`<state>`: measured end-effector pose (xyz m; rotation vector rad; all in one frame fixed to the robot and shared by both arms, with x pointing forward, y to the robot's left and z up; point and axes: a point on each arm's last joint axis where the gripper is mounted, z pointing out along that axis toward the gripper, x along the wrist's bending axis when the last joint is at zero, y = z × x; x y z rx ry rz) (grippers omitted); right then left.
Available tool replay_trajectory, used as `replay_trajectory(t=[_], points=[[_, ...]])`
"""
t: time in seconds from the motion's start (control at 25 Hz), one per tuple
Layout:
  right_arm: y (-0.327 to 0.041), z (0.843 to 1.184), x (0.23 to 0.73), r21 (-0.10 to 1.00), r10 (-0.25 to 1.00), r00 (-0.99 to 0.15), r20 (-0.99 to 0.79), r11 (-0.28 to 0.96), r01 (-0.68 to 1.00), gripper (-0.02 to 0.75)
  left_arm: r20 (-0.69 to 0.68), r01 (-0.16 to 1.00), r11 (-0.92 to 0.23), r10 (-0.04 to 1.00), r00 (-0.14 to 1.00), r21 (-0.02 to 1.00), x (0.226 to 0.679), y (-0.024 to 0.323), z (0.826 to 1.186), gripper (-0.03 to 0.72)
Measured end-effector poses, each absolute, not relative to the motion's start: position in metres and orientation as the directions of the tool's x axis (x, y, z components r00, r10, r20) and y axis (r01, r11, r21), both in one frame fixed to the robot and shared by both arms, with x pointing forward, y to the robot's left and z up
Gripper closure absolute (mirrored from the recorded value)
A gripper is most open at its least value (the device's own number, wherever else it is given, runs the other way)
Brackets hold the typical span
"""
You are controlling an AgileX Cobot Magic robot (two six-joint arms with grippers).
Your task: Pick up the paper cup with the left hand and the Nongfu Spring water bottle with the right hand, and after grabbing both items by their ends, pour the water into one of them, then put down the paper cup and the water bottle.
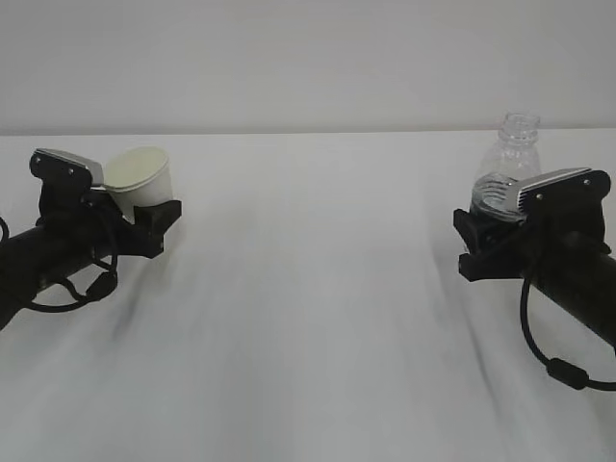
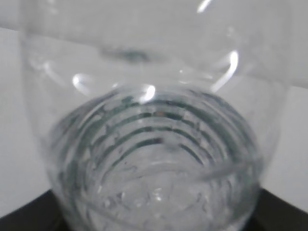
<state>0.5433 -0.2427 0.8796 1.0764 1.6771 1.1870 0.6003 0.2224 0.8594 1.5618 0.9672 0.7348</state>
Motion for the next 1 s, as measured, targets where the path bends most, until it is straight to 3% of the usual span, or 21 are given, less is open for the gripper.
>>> replay_trajectory(t=[0.76, 1.0], points=[[-0.236, 0.908, 0.535, 0.957, 0.897, -0.401, -0.183, 0.256, 0.137, 0.29, -0.124, 0.231, -0.102, 0.606, 0.786, 0.967, 0.563, 0.193, 0.886, 0.214], [-0.233, 0.913, 0.531, 0.947, 0.874, -0.452, -0.175, 0.275, 0.165, 0.29, -0.103, 0.191, -0.128, 0.499, 0.86, 0.973, 0.548, 0.158, 0.896, 0.214]])
